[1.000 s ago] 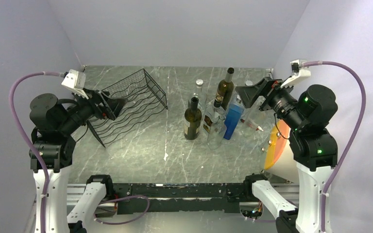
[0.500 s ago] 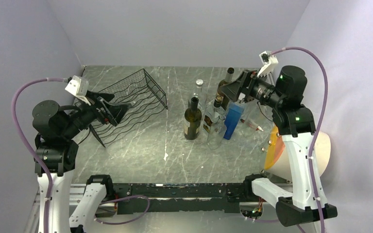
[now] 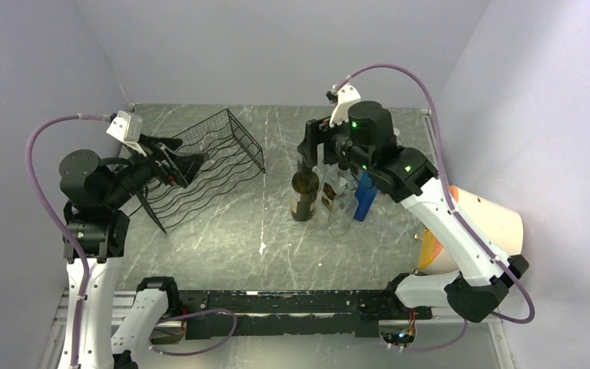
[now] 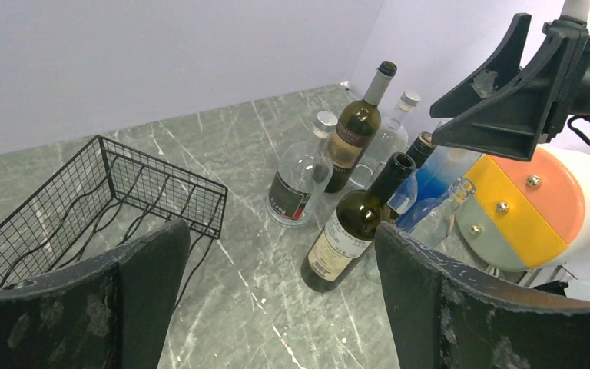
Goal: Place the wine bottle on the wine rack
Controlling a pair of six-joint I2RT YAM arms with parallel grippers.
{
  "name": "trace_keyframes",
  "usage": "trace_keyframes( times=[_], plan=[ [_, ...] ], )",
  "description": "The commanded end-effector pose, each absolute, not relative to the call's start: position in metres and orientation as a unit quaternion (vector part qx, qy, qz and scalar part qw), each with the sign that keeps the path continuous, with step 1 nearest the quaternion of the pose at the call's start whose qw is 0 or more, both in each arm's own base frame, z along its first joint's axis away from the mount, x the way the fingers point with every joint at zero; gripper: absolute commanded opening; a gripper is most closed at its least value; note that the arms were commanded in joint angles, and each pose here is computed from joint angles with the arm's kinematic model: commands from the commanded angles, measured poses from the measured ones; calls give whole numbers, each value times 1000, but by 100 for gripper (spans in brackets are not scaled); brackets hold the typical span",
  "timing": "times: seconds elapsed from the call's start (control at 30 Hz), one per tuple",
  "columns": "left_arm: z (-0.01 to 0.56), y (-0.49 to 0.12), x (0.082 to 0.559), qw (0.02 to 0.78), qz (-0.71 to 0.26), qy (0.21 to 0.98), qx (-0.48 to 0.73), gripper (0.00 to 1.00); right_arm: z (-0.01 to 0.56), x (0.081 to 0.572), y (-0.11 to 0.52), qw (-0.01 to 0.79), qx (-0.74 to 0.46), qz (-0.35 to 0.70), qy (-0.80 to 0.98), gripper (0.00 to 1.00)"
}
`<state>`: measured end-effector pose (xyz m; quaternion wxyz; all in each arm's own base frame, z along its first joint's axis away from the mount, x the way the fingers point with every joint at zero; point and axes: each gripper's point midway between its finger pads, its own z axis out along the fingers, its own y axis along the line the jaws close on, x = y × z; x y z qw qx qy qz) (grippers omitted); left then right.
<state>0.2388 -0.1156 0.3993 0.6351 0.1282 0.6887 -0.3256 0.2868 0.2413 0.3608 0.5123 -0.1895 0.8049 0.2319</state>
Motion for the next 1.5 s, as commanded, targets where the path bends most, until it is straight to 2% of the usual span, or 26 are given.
trace_keyframes(
  times=[0.0,0.17,0.33,0.43,0.77,0.97,1.17,1.3,1.47],
  plan=[
    [408,-111,247,660,-319,669,123,94,351,296,234,528,-188,168,811,79],
    [401,-127,240,646,-355,653,174,93,319,294,247,502,-204,169,823,79],
    [392,-129,245,644,-363,650,176,94,292,296,258,484,-212,172,832,72],
    [385,-128,250,637,-363,658,171,93,278,298,263,473,-216,170,837,61],
    [359,-148,241,600,-413,647,224,93,275,297,269,480,-237,170,828,10],
    [330,-179,248,556,-447,665,220,92,296,291,272,502,-238,198,808,4],
    [277,-222,259,561,-419,663,265,96,325,276,281,516,-243,257,780,0],
    [247,-234,271,526,-428,682,275,99,344,269,286,528,-221,302,762,0],
    [230,-258,257,511,-457,657,314,100,362,264,294,540,-198,349,740,0]
  ],
)
